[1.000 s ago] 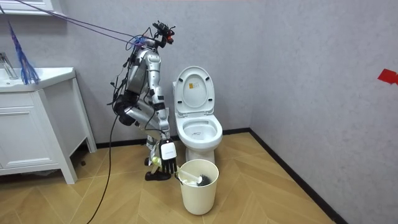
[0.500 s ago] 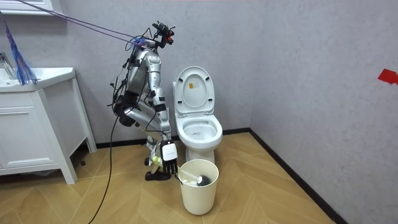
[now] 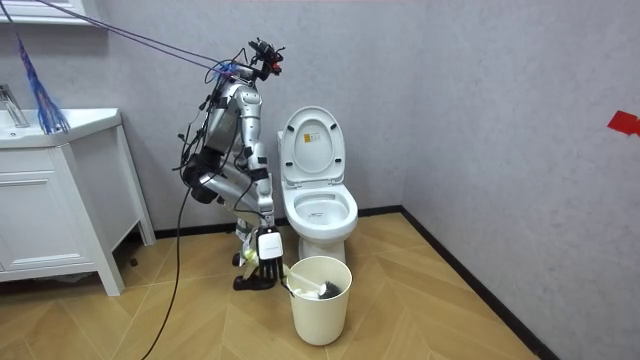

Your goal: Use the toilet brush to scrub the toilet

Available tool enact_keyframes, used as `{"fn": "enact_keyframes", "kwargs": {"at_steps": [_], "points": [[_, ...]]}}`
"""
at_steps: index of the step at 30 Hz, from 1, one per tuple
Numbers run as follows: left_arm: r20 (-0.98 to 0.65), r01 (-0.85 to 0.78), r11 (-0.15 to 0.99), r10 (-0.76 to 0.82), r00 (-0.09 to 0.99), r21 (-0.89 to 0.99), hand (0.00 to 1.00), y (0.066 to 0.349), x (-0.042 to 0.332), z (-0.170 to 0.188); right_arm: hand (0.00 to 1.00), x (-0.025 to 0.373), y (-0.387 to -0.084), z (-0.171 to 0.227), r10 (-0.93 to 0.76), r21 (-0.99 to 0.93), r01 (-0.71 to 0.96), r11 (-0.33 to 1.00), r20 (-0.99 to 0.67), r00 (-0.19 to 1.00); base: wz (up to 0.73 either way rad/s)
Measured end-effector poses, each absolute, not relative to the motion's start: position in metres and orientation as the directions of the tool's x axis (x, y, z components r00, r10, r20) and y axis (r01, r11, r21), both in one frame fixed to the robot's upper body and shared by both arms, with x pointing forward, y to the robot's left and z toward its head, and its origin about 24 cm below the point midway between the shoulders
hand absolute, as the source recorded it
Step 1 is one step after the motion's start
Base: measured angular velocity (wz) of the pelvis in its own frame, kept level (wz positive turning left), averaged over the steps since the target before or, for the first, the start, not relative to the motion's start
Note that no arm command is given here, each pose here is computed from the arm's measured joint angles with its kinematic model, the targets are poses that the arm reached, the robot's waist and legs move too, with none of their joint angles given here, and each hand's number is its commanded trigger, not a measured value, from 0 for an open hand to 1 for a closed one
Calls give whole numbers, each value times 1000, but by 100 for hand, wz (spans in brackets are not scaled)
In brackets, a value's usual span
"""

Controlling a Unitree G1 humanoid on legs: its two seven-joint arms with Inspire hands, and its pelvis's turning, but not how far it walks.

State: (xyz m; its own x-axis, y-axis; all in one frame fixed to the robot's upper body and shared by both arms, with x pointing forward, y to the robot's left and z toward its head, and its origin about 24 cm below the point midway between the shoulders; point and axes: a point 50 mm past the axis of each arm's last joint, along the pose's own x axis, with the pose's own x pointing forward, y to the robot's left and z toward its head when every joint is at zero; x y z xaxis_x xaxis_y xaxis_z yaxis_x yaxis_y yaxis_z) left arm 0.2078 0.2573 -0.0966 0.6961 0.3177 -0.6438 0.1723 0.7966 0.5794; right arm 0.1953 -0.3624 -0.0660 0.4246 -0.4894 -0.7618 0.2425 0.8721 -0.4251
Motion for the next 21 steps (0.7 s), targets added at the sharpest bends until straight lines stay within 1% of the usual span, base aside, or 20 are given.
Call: {"fn": "enact_keyframes", "kwargs": {"at_steps": [1, 2, 11, 15, 21], "points": [[-644, 172, 797, 318, 695, 579, 0, 257, 207, -97, 58, 195, -362, -66, -487, -422, 244, 873, -763, 425, 0], [-645, 173, 797, 319, 694, 579, 0, 258, 207, -97, 100, 195, -362, -66, -482, -416, 244, 876, -765, 426, 0], [-647, 170, 797, 323, 690, 580, 0, 258, 206, -97, 100, 195, -362, -67, -459, -370, 278, 887, -778, 429, 0], [-646, 170, 795, 326, 690, 582, 0, 259, 206, -96, 100, 187, -364, -70, -465, -350, 332, 876, -795, 389, 0], [-648, 170, 792, 332, 685, 586, 0, 261, 206, -96, 100, 182, -364, -72, -454, -330, 349, 877, -804, 384, 0]]}}
